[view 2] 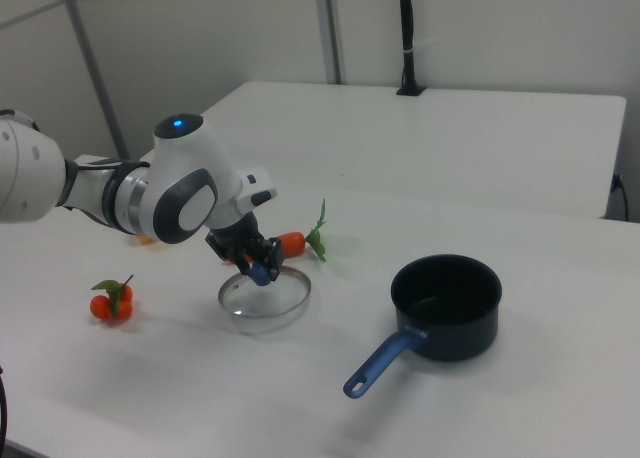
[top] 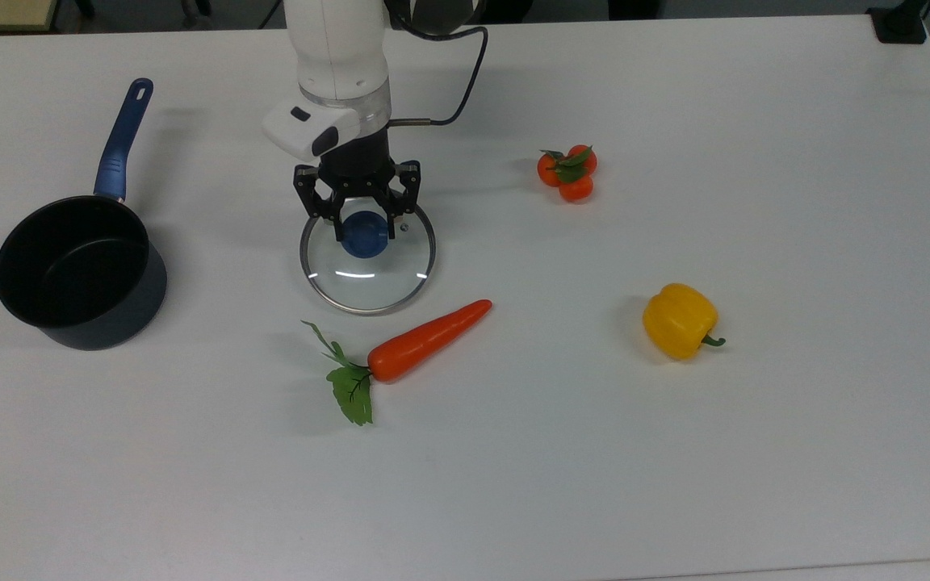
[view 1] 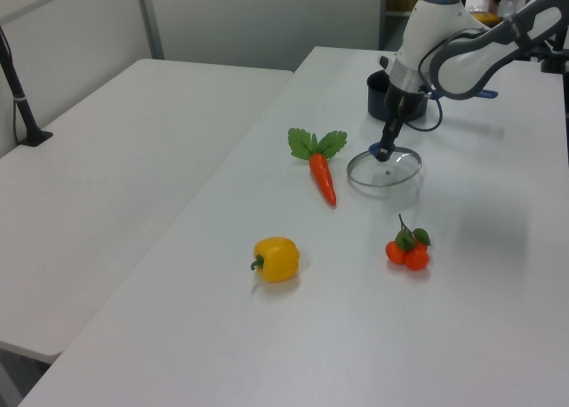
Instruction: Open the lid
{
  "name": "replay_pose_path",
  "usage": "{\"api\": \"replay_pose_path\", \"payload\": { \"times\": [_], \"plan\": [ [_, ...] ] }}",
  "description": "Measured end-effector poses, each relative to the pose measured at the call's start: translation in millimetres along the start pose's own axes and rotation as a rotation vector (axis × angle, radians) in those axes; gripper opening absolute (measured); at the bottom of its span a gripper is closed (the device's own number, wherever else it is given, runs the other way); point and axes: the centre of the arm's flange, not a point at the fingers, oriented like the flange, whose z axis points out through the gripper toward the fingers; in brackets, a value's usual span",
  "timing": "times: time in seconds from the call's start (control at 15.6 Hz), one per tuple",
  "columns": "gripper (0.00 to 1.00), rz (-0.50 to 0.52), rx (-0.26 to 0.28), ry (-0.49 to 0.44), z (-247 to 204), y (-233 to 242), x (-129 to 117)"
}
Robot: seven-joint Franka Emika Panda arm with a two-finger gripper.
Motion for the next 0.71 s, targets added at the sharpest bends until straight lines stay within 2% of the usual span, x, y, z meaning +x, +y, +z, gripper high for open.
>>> {"api": "replay_pose_path", "payload": {
  "times": [0.32,0.58,0.71],
  "plan": [
    [0.65,0.013,0.003,0.0,13,-8,0],
    [1.0,0.016,0.002,0.01,9,-8,3],
    [1.0,0.024,0.002,0.016,3,-8,6]
  ]
}}
